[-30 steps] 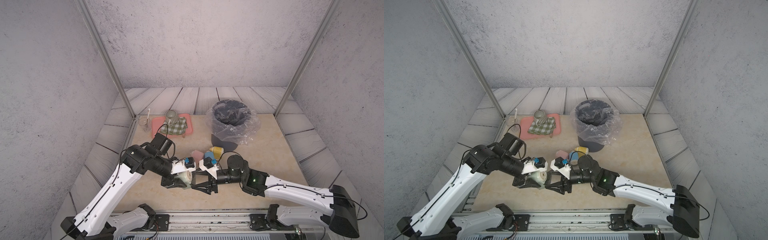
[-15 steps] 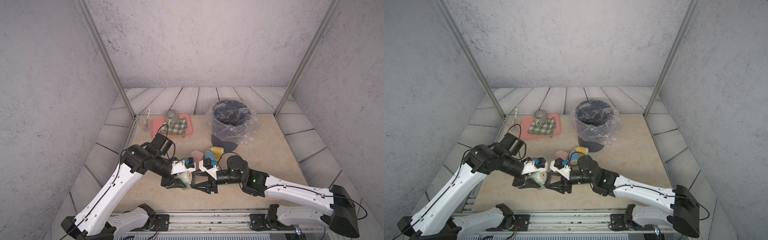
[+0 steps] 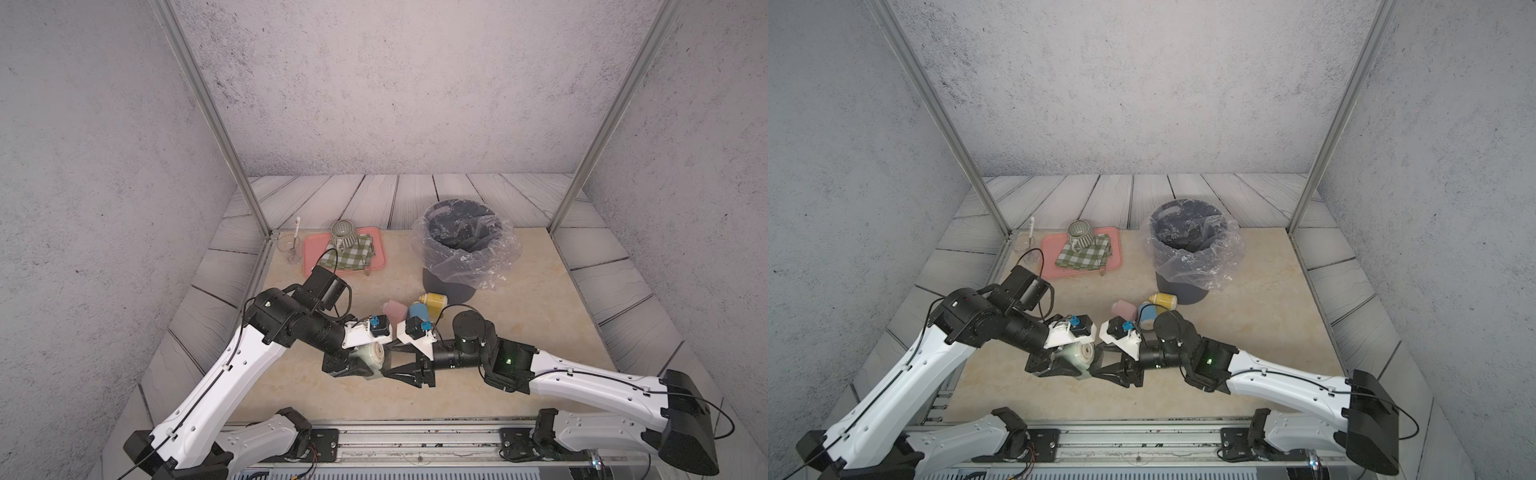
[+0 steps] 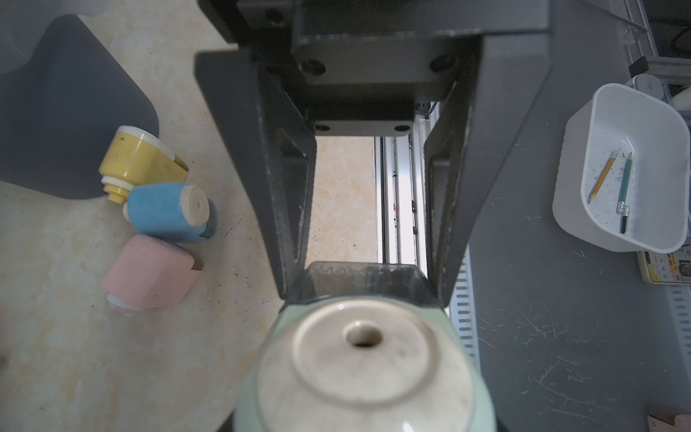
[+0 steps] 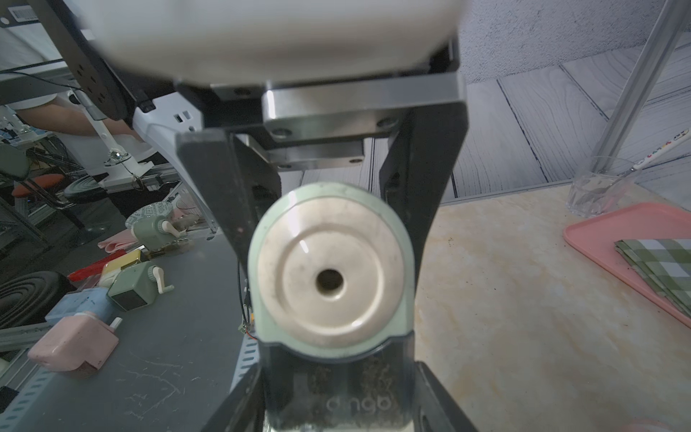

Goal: Take out the pencil sharpener tray and clean the shavings
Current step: Open the container of the pencil sharpener.

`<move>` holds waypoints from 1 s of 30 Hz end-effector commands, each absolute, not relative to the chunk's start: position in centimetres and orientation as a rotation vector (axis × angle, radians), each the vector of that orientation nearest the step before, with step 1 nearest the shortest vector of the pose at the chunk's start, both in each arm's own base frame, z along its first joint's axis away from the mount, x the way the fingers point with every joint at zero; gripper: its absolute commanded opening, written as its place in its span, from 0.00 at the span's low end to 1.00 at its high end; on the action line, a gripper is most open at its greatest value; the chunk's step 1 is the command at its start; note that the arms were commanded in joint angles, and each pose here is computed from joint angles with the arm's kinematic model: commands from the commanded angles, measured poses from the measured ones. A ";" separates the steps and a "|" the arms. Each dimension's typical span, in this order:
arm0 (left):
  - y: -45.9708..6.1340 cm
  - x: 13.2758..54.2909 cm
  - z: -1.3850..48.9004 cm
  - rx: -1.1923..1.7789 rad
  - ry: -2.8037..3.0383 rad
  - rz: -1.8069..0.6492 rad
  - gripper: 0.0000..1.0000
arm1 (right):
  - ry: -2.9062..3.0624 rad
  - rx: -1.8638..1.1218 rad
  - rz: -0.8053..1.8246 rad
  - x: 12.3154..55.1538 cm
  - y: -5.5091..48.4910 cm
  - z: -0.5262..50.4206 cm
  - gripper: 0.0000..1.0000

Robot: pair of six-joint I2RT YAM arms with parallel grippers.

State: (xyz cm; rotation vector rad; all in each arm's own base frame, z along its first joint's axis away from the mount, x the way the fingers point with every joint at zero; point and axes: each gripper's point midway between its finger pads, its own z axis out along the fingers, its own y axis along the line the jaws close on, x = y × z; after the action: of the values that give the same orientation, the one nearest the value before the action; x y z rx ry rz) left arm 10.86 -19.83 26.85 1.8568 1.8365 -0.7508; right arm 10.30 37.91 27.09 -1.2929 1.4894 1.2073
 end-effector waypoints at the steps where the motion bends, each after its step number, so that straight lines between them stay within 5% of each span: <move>1: -19.6 10.5 26.4 1.879 1.852 -0.757 0.00 | 1.466 -1.241 1.171 11.0 37.5 28.9 0.25; 16: -19.4 10.4 25.7 1.883 1.872 -0.759 0.00 | 1.482 -1.214 1.120 11.3 36.4 28.6 0.00; 30: -19.2 10.4 25.3 1.885 1.885 -0.746 0.00 | 1.477 -1.201 1.083 11.4 35.5 28.6 0.00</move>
State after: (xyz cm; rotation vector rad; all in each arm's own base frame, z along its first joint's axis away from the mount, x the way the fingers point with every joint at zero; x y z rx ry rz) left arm 11.18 -20.35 26.28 1.8639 1.8058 -0.7619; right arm 10.49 36.21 27.28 -1.2643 1.5059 1.1302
